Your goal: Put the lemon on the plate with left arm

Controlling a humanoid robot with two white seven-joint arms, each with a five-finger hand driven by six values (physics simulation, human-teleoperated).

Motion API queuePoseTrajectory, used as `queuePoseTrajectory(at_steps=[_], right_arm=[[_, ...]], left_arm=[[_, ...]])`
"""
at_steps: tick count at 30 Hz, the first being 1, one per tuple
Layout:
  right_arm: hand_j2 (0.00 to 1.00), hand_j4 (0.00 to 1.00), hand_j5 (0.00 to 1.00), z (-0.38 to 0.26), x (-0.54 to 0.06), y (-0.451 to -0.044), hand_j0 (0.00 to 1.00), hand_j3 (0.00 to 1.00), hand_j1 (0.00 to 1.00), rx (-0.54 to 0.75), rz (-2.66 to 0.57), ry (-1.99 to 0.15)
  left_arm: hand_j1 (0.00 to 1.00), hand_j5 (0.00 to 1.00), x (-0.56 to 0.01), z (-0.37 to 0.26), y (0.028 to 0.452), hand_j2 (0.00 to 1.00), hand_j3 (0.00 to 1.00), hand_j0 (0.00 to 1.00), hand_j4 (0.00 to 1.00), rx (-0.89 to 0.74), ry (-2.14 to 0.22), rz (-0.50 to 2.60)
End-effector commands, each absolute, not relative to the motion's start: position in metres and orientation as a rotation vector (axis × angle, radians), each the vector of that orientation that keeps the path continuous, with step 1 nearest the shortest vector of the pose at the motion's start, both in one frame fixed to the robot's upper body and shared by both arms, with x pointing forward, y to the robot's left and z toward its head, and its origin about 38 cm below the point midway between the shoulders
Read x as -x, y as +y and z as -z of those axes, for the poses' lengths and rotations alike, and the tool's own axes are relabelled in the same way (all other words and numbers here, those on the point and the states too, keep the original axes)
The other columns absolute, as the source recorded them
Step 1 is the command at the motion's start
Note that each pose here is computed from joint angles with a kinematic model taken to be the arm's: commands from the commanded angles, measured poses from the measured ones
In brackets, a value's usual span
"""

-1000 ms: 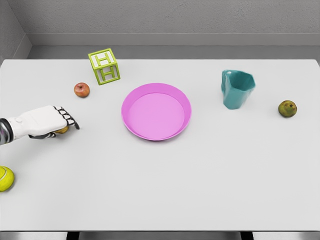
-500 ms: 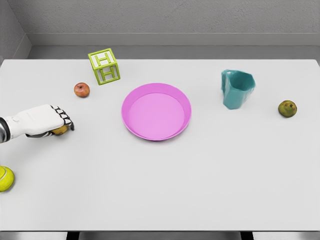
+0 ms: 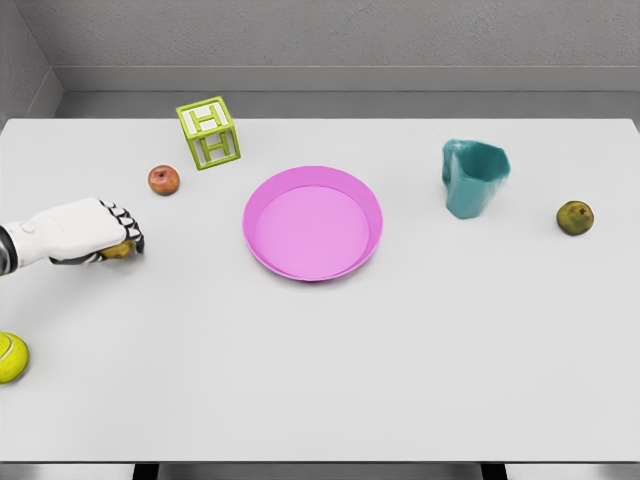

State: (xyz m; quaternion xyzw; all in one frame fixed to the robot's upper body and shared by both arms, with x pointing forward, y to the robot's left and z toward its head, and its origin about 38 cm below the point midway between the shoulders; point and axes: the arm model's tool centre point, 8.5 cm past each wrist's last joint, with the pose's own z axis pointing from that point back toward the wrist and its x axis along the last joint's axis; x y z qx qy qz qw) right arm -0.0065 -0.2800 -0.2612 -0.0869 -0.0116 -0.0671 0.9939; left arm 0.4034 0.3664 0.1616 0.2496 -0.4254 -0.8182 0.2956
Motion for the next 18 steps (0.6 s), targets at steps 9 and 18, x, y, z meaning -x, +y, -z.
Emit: queuePoseTrajectory(at_steps=[9, 18], right_arm=[[1.0, 1.0, 1.0, 0.261, 0.006, -0.28, 1.0, 1.0, 1.0, 0.174, 0.135, -0.023], [1.0, 1.0, 1.0, 0.261, 0.006, -0.28, 1.0, 1.0, 1.0, 0.174, 0.135, -0.023]], left_arm=[[0.55, 0.55, -0.409, -0.173, 0.364, 0.55, 0.55, 0.55, 0.55, -0.681, -1.161, 2.169], [0.53, 0.53, -0.416, -0.186, 0.355, 0.53, 0.53, 0.53, 0.53, -0.709, -1.202, 2.172]])
